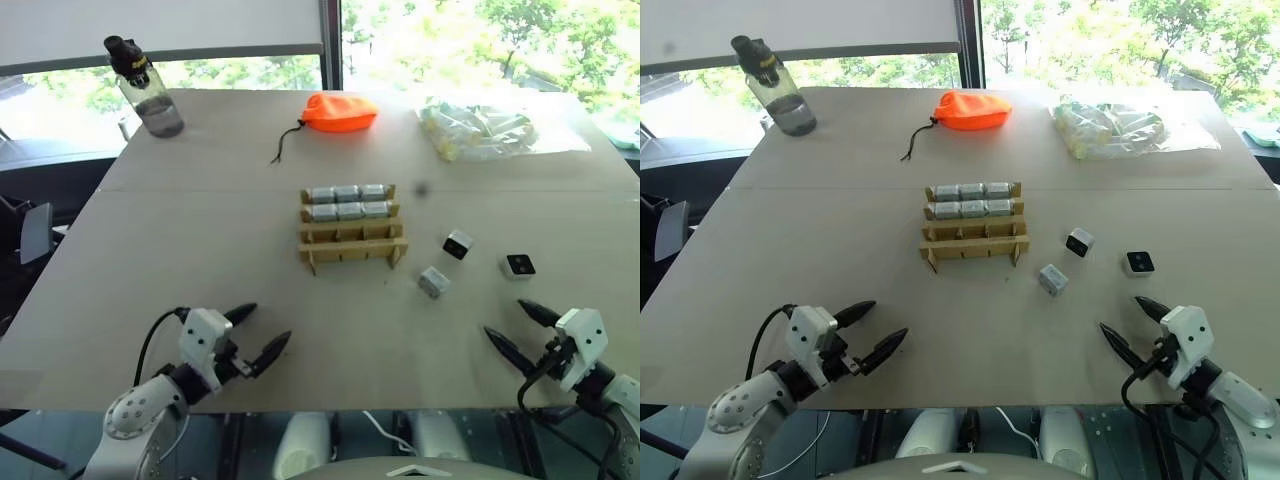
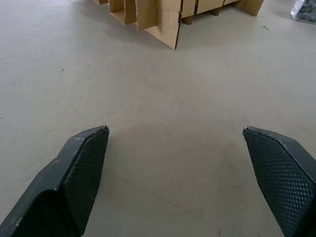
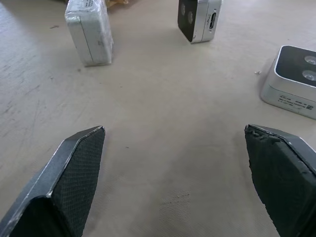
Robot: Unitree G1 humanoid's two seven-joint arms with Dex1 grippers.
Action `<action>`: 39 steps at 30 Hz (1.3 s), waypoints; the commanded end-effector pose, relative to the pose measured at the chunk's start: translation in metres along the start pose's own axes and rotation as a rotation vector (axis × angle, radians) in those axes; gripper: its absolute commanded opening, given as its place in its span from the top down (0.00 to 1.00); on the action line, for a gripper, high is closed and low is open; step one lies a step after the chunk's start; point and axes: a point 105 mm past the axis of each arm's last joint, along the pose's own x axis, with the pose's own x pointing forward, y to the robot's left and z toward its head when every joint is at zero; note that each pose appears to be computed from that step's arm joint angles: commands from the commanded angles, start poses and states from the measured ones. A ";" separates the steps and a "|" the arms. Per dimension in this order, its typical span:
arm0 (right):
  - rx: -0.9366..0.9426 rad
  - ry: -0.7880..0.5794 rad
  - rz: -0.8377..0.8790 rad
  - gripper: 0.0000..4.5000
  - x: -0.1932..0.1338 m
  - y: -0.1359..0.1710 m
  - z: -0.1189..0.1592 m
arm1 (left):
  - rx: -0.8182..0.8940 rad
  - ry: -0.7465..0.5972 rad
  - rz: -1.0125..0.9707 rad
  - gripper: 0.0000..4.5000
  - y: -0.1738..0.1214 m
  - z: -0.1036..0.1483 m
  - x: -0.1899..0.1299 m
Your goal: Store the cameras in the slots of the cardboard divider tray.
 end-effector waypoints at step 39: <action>0.118 -0.062 -0.448 0.01 0.051 -0.052 0.029 | 0.373 -0.060 -0.696 0.00 -0.024 0.150 -0.011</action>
